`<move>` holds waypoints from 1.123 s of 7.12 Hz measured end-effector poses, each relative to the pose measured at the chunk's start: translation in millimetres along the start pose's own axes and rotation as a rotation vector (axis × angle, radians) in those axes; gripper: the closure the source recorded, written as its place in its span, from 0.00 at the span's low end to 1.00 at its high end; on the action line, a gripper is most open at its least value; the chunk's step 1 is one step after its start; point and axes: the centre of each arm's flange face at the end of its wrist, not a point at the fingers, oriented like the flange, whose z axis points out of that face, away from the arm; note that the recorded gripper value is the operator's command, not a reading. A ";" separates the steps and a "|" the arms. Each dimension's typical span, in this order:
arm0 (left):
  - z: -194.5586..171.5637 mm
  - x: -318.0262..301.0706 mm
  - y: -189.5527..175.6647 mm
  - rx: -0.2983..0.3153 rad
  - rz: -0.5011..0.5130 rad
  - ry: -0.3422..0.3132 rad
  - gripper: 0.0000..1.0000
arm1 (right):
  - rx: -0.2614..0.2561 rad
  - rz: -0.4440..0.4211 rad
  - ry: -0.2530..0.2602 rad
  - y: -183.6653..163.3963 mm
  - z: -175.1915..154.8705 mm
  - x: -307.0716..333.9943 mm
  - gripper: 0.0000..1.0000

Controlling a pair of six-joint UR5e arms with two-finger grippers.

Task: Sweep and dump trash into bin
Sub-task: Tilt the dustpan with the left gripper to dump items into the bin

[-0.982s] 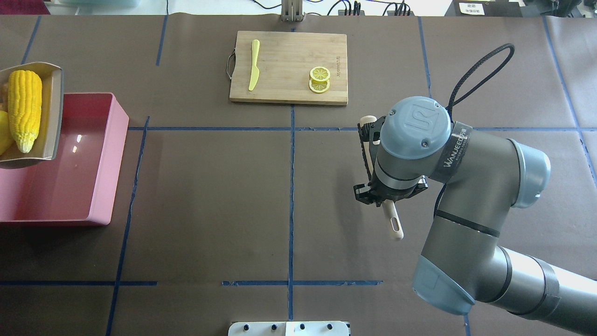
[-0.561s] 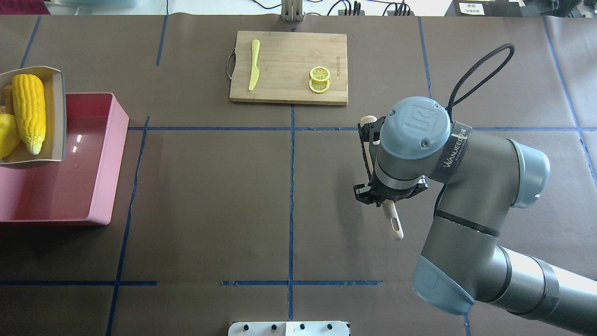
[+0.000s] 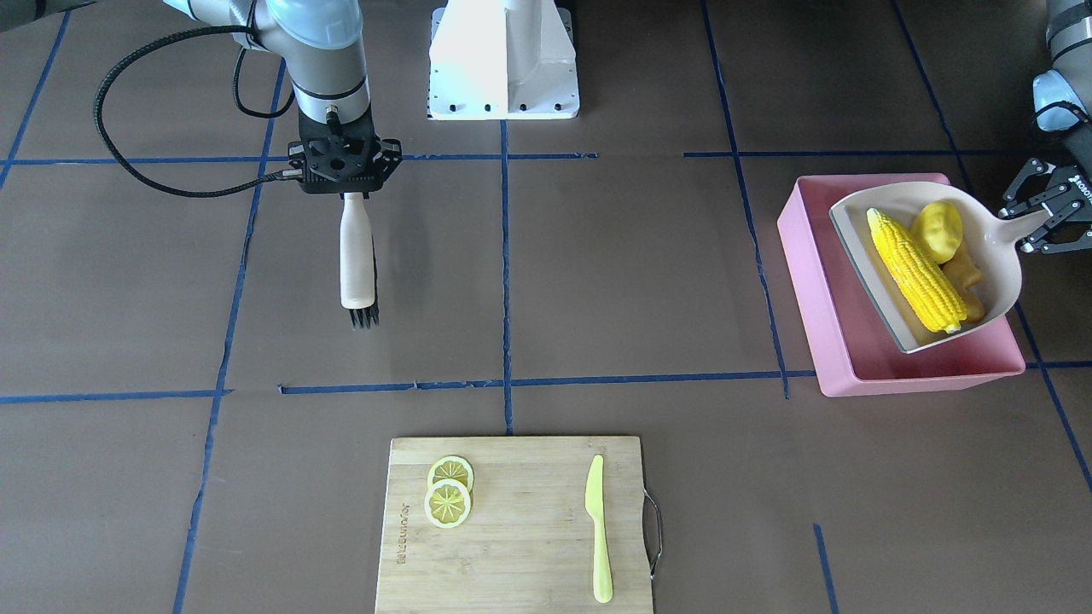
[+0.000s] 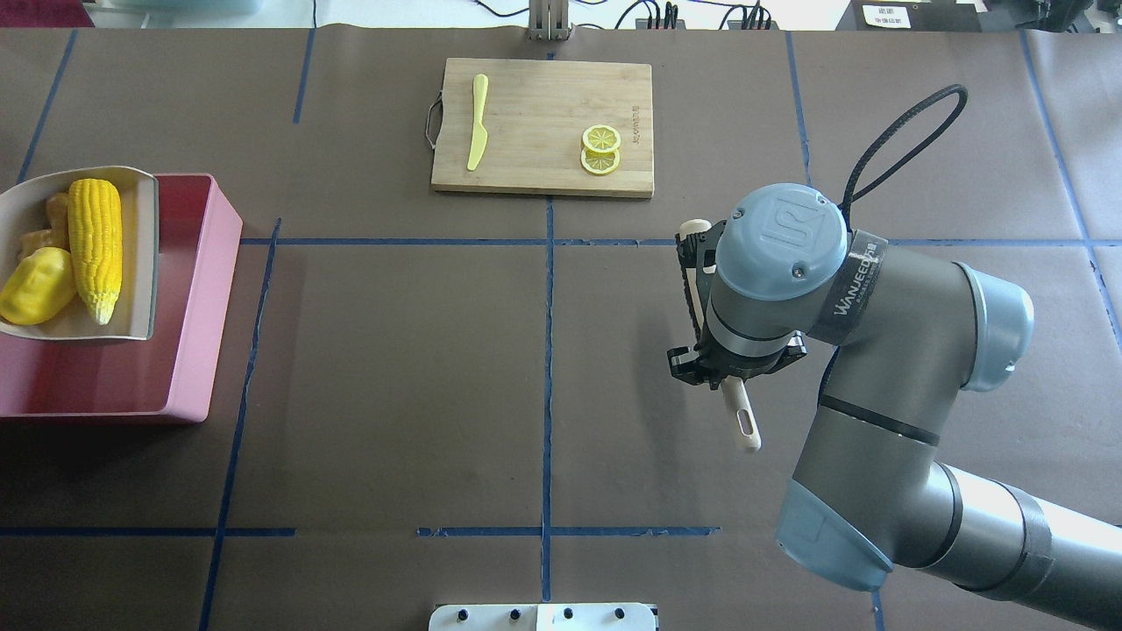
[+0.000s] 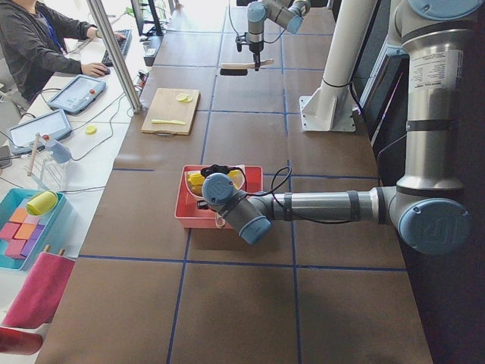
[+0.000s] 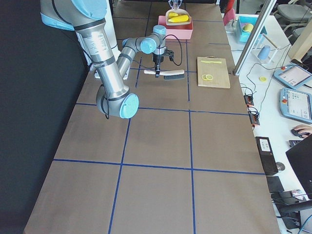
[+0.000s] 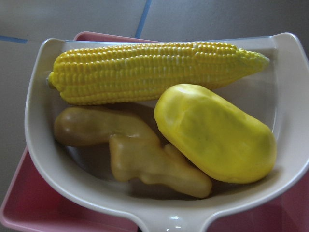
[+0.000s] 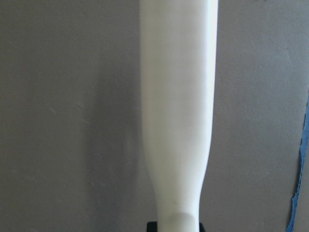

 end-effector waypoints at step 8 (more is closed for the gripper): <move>-35.9 -13.6 -45.4 -0.310 0.180 -0.034 1.00 | -0.001 0.006 0.003 0.4 1.0 3.0 1.00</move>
